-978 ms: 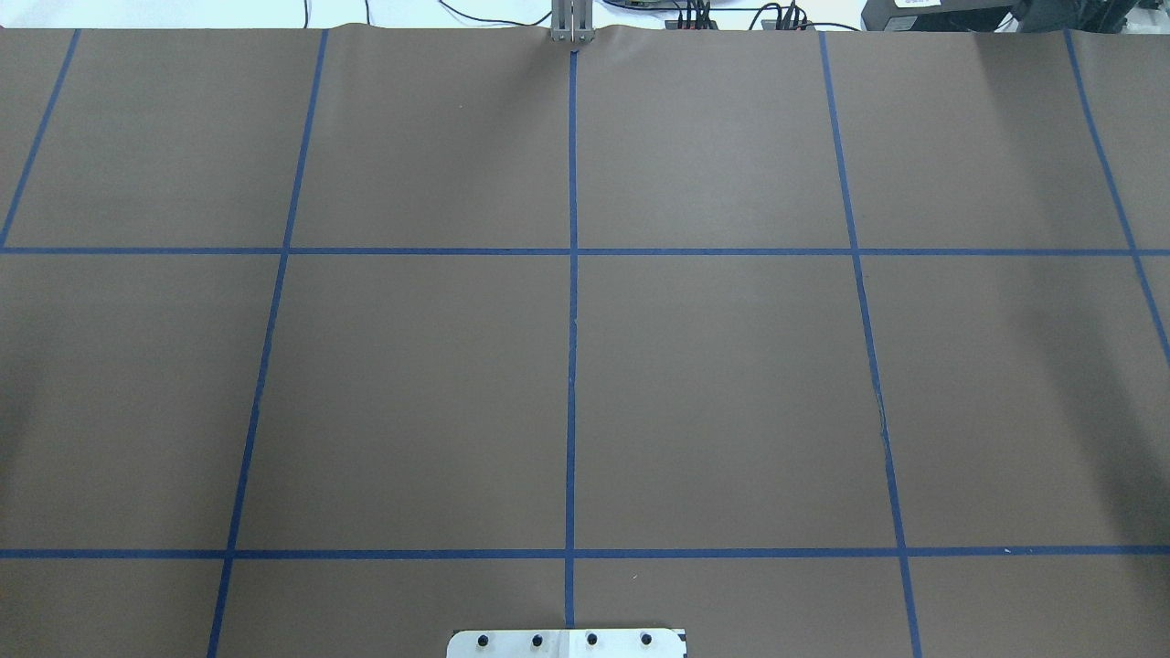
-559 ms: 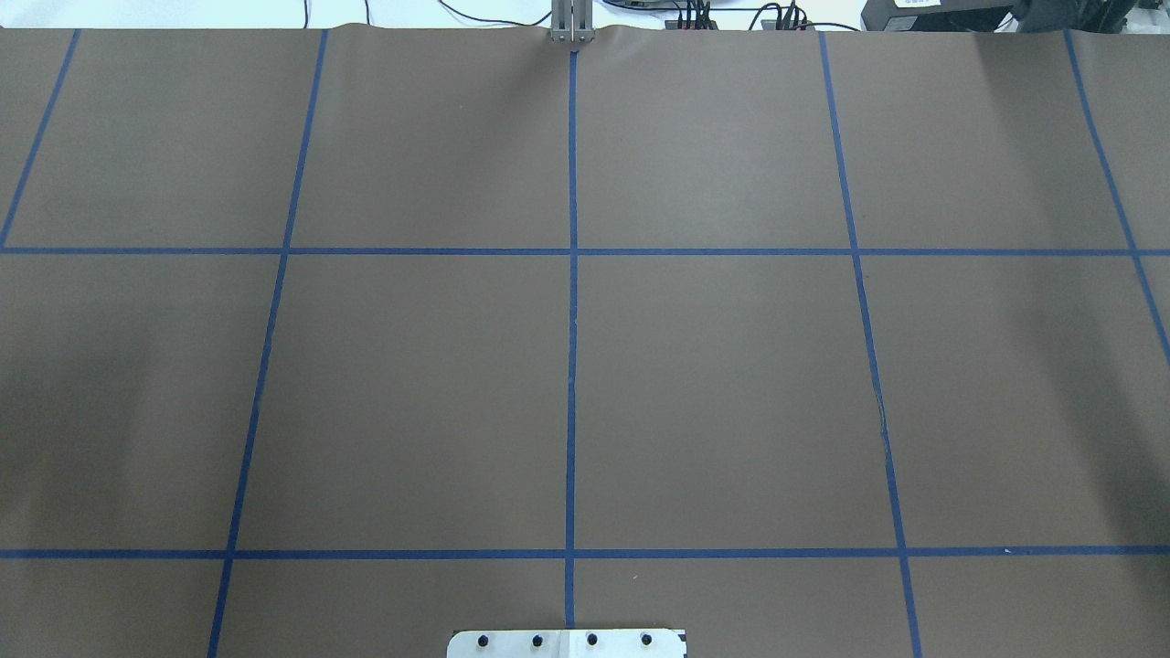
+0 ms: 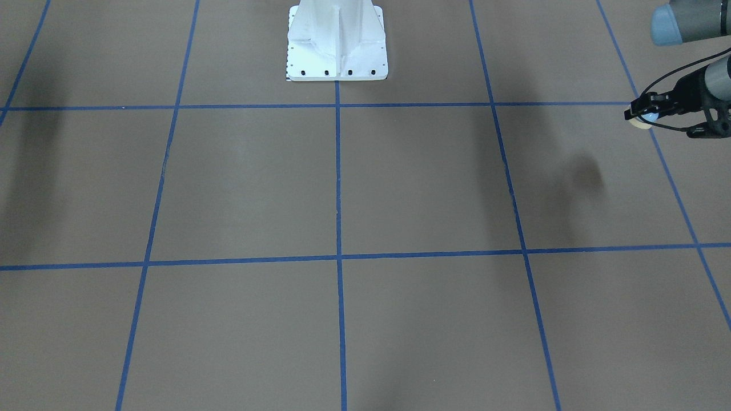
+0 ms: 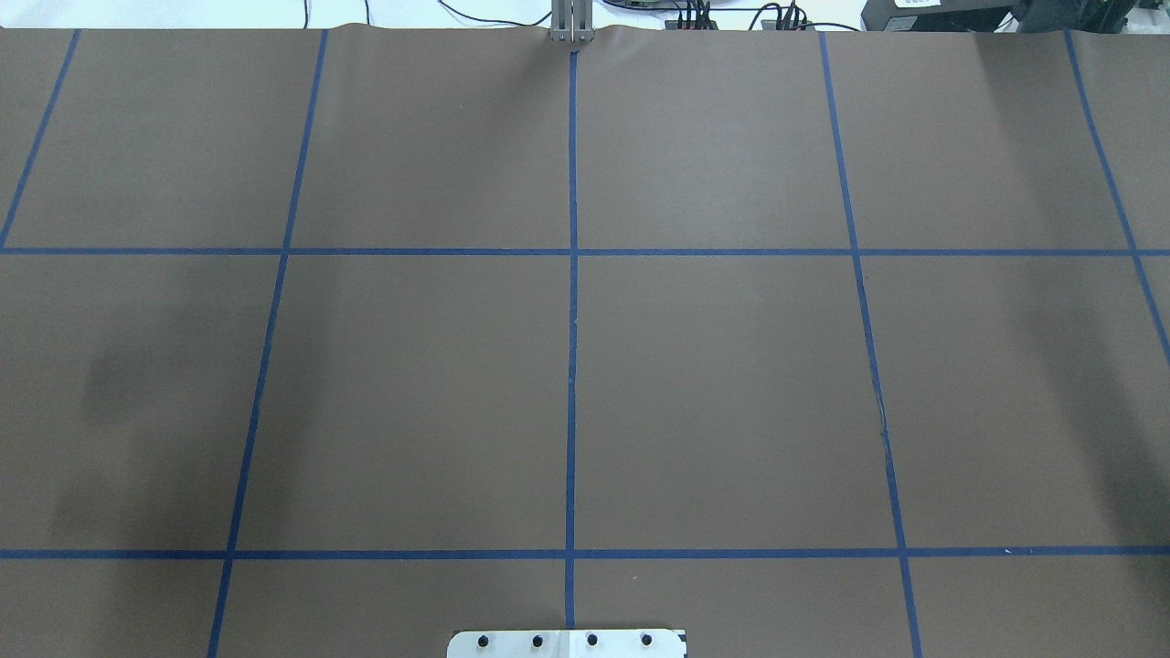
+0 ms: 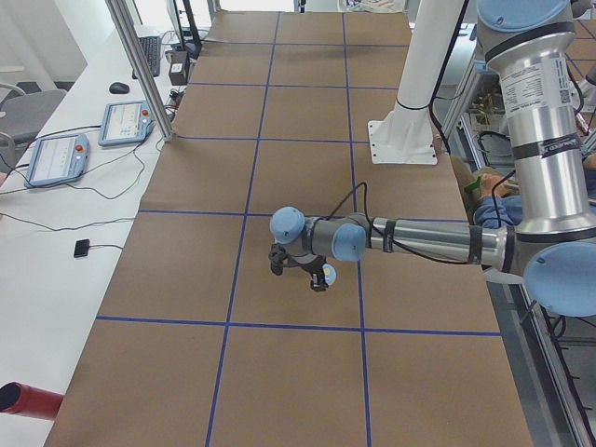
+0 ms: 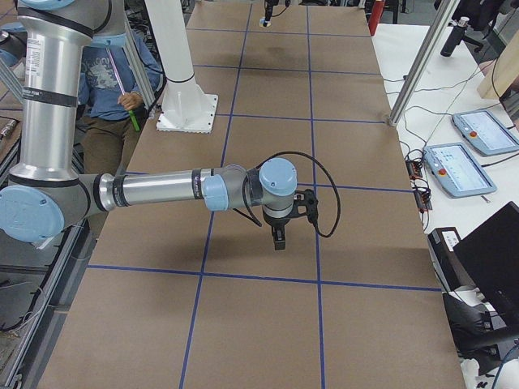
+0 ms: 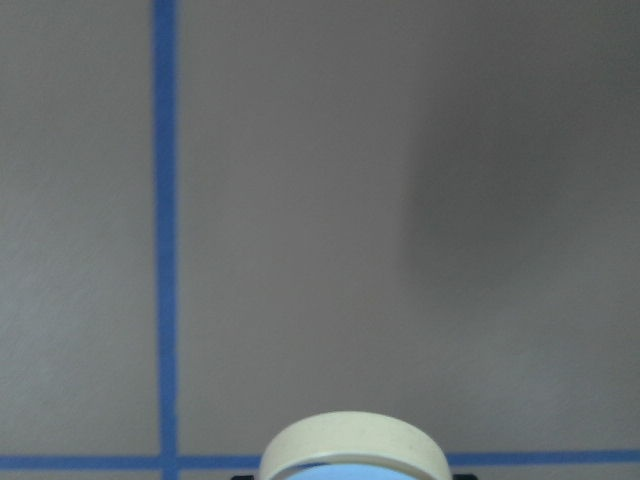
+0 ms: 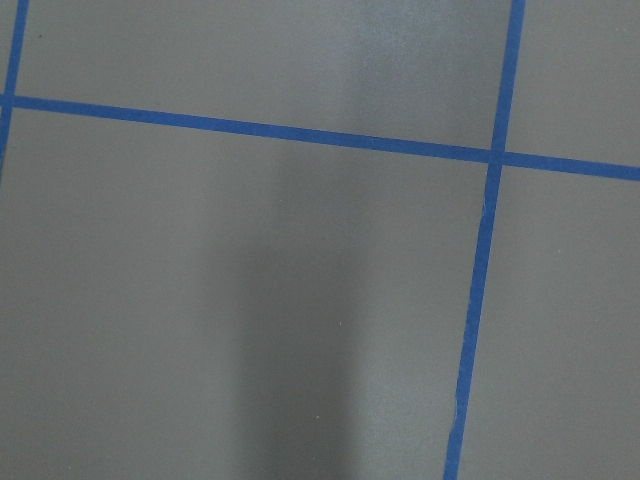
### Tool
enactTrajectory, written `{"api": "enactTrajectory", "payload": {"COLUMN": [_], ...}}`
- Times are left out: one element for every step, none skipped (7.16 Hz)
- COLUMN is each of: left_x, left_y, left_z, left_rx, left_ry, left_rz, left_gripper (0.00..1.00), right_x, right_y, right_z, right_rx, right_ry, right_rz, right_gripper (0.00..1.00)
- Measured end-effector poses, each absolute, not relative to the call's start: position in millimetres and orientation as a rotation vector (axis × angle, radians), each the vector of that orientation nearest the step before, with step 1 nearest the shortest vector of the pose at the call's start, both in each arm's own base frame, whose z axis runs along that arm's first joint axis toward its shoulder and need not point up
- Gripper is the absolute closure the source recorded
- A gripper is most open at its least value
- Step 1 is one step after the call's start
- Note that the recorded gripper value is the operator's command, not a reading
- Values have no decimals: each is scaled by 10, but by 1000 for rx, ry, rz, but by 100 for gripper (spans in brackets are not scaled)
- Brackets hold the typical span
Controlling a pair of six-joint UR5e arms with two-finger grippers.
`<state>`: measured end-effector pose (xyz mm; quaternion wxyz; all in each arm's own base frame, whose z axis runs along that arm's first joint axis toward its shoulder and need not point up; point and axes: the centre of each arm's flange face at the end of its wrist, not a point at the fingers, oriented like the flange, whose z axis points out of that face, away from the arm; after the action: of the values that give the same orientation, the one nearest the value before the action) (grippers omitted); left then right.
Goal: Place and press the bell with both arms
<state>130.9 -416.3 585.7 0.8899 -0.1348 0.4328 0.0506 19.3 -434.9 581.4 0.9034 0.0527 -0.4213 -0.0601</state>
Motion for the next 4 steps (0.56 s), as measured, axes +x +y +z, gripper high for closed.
{"api": "enactTrajectory", "payload": {"left_x": [1631,2015,2455,2944], "left_y": [-4478,-4704,-4866,-4991], "left_z": [5429,4994,4545,4066], "left_rx": [-278,-284,-298,-320], "left_ry": [903,907,914,923], "left_rz": [110,104,89,69], "left_gripper": [100,100,100,100], "right_x": [182,156,122,95], "right_y": [-4350,-4352,-4360,-4371], "right_z": [5811,5810,5806,5803], "right_rx": [112,110,107,105], "right_ry": [-871,-871,-870,-868], "right_rz": [-129,-134,-139,-143], "right_gripper": [0,0,0,0]}}
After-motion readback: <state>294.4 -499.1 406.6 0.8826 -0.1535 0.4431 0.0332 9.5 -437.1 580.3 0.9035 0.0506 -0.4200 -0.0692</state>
